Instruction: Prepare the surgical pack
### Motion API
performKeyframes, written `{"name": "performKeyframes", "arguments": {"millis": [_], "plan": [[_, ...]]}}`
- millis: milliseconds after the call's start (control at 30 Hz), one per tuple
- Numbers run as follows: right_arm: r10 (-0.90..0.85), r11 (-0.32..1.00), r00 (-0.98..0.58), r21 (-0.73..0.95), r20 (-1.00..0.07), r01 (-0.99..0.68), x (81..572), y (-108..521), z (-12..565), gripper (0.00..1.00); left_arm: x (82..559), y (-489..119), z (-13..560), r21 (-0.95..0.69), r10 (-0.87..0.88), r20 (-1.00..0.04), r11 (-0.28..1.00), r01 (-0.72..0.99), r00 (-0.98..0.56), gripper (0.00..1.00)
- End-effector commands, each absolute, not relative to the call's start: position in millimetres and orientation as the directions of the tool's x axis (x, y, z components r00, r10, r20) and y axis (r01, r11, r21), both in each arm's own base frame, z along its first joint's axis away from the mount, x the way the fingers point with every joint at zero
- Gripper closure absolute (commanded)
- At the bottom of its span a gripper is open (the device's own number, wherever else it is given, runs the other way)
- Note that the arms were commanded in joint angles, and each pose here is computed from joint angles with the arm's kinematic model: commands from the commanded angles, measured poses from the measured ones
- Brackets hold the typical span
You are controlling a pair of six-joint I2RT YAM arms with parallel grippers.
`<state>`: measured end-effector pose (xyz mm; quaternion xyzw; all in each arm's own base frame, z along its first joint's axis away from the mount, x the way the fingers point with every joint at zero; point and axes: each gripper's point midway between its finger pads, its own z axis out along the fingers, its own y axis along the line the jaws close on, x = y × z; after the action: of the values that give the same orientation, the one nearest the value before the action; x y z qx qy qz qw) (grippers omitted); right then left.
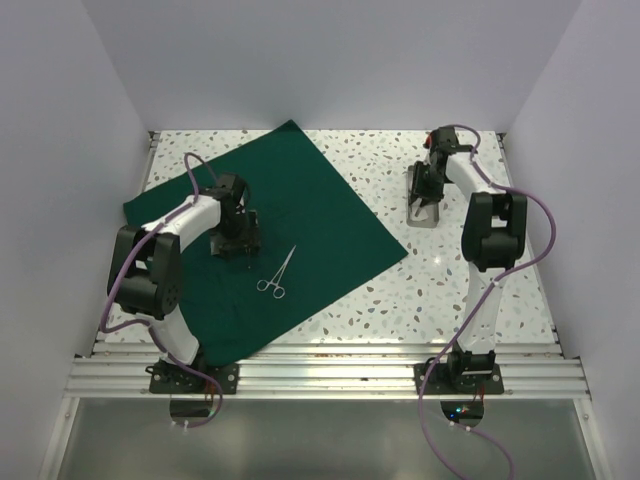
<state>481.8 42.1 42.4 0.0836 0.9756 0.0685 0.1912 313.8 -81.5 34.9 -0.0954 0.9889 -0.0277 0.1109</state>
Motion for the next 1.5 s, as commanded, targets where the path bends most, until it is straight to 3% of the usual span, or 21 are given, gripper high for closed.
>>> {"name": "performKeyframes", "arguments": {"millis": [0,167,333,433,533,733,1100,1467], "plan": [[0.232,0.968,-0.867,0.196,-0.441,0.159,486.3,41.3,101.5,0.6,311.4,-73.8,28.3,-0.035,-0.169,-0.211,0.986,-0.165,-0.963,0.23],[0.283,0.932,-0.859,0.333,-0.426,0.141,471.0,72.7,134.0,0.55,313.1,-74.2,21.1,-0.032,-0.17,-0.202,0.985,-0.167,-0.964,0.26],[0.197,0.93,-0.876,0.366,-0.441,0.025,439.8,116.8,157.4,0.54,316.9,-78.8,8.9,-0.042,-0.174,-0.182,0.985,-0.169,-0.968,0.32],[0.146,0.932,-0.895,0.361,-0.42,-0.017,413.9,135.3,149.1,0.54,323.8,-83.1,4.8,-0.058,-0.183,-0.181,0.983,-0.175,-0.966,0.39],[0.1,0.931,-0.908,0.361,-0.407,-0.059,395.5,152.6,144.5,0.54,328.2,-86.0,3.0,-0.068,-0.189,-0.177,0.981,-0.18,-0.966,0.56],[0.041,0.92,-0.917,0.373,-0.397,-0.12,380.2,181.4,140.6,0.53,326.8,-85.3,5.1,-0.066,-0.194,-0.178,0.981,-0.185,-0.965,0.71],[0.007,0.911,-0.925,0.384,-0.38,-0.151,380.2,198.2,132.9,0.53,322.3,-80.4,25.4,-0.057,-0.209,-0.211,0.978,-0.201,-0.955,0.65],[0.0,0.909,-0.928,0.386,-0.374,-0.156,379.4,200.0,129.2,0.52,351.6,-83.9,66.7,-0.096,-0.263,-0.316,0.965,-0.245,-0.912,0.62]]}}
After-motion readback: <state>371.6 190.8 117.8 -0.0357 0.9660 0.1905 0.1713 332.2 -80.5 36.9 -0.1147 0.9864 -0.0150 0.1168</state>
